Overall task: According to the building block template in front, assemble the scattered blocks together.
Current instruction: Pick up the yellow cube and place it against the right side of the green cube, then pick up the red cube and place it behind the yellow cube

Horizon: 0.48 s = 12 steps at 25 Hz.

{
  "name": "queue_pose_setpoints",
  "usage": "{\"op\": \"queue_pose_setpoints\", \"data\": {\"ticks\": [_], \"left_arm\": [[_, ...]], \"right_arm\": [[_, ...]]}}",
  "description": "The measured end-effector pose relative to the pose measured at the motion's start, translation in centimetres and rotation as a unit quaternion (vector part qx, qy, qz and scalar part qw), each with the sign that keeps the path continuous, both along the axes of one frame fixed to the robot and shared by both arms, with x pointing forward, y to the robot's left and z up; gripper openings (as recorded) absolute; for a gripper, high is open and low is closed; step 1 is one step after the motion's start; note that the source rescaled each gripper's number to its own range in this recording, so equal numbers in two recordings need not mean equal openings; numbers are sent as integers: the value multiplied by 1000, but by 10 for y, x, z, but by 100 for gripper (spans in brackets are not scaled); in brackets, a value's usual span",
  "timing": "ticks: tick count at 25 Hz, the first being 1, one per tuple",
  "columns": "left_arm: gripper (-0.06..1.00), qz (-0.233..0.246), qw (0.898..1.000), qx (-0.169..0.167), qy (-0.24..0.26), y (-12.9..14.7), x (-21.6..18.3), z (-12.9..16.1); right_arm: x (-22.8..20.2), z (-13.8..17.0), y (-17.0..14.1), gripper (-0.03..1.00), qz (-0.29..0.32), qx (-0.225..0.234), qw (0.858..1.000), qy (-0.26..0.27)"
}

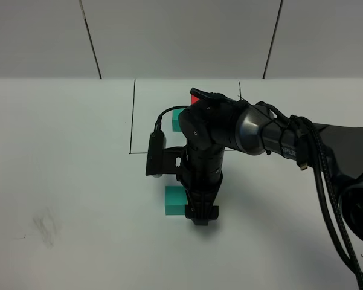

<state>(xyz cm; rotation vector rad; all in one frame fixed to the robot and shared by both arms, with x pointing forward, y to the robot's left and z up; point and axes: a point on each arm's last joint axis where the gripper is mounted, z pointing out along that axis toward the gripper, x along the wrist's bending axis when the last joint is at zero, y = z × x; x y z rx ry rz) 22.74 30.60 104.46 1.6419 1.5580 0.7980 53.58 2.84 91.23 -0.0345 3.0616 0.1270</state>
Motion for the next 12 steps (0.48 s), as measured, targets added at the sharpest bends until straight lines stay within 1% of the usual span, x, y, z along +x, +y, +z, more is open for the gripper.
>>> {"op": "queue_pose_setpoints", "data": {"ticks": [2, 4, 7, 9, 11, 12], "left_arm": [[70, 0, 1000, 0, 0, 0, 0, 0], [70, 0, 1000, 0, 0, 0, 0, 0], [70, 0, 1000, 0, 0, 0, 0, 0], [70, 0, 1000, 0, 0, 0, 0, 0], [70, 0, 1000, 0, 0, 0, 0, 0], [70, 0, 1000, 0, 0, 0, 0, 0]], "right_arm": [[0, 16, -1, 81, -21, 12, 1000, -16], [0, 35, -5, 82, -51, 21, 998, -31], [5, 62, -21, 80, -145, 31, 988, -36], [11, 77, -40, 80, -231, 37, 971, -36], [16, 83, -65, 80, -308, 36, 950, -39], [18, 87, -79, 80, -348, 41, 935, -45]]}}
